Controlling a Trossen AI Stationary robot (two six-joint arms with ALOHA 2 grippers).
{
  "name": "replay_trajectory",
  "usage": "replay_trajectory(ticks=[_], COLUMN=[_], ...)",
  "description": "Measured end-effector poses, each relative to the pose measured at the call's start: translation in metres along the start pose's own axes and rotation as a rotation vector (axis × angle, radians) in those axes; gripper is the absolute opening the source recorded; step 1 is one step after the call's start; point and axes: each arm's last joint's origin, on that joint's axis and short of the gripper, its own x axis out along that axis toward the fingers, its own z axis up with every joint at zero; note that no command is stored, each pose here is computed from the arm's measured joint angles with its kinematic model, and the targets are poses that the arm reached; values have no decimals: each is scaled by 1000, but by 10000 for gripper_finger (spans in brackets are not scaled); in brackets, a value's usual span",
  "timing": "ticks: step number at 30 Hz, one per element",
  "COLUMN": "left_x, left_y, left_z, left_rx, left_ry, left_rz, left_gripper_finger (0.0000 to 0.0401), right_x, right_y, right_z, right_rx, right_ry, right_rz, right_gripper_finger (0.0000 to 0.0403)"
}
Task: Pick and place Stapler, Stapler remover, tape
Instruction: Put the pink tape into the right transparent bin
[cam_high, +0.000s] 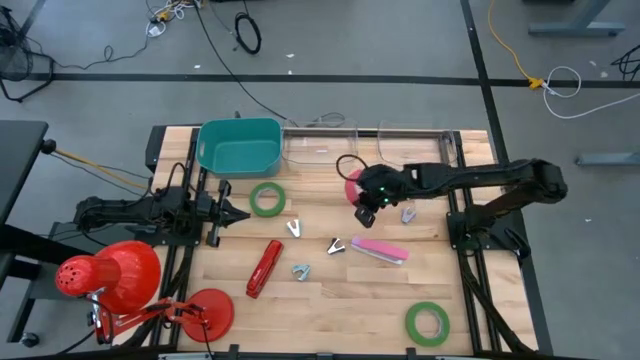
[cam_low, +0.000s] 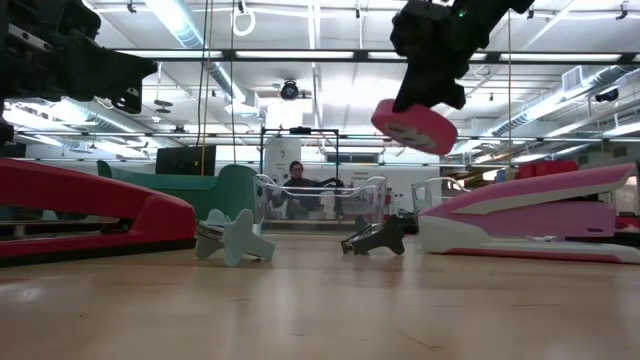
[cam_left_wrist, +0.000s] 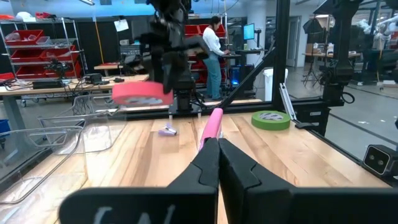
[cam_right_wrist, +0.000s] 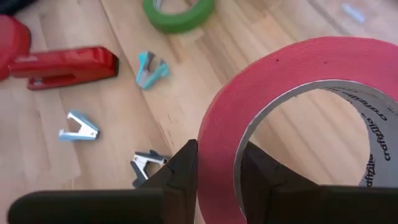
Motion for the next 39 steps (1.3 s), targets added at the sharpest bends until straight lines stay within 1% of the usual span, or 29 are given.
replay_trajectory(ticks=[6, 21, 26, 31, 39], left_x=[0, 0, 0, 0, 0], left_y=[0, 0, 0, 0, 0], left_z=[0, 0, 0, 0, 0], left_rx=[0, 0, 0, 0, 0], left_ry=[0, 0, 0, 0, 0], left_rz=[0, 0, 0, 0, 0], left_gripper_finger=[3, 3, 3, 3, 3], right_x=[-9, -10, -9, -9, -11], right_y=[-8, -10, -16, -31, -65], right_z=[5, 4, 6, 9, 14], right_rx=[8, -14, -20, -8, 61], right_ry=[-37, -27, -29, -30, -15], right_rz=[-14, -20, -35, -126, -294], right_gripper_finger=[86, 86, 86, 86, 86])
